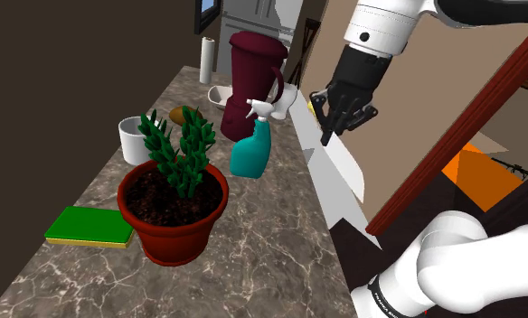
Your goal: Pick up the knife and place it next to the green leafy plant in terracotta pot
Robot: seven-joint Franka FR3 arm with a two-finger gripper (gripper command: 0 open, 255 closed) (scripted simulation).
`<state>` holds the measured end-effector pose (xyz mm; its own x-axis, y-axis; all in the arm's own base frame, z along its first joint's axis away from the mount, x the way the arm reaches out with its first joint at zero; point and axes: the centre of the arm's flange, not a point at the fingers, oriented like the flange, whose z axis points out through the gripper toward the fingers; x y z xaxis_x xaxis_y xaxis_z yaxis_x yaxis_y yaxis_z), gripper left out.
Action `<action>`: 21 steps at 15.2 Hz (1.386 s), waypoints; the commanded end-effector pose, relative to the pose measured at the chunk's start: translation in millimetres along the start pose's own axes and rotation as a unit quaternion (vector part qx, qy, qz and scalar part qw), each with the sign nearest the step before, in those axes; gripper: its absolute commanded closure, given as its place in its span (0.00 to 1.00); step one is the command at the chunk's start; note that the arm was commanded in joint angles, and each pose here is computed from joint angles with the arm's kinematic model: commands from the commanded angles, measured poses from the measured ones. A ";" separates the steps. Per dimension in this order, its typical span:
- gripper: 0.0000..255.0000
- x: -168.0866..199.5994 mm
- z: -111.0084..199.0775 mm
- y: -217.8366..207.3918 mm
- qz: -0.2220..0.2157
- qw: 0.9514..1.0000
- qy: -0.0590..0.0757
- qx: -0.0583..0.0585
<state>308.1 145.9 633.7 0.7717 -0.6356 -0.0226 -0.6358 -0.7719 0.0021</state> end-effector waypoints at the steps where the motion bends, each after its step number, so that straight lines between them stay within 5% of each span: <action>1: 1.00 0.8 10.5 -0.7 0.000 1.000 0.000 0.000; 21: 1.00 3.2 116.1 -1.0 0.000 1.000 0.000 0.000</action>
<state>309.5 145.6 523.4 0.7716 -0.6357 -0.0226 -0.6358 -0.7718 0.0022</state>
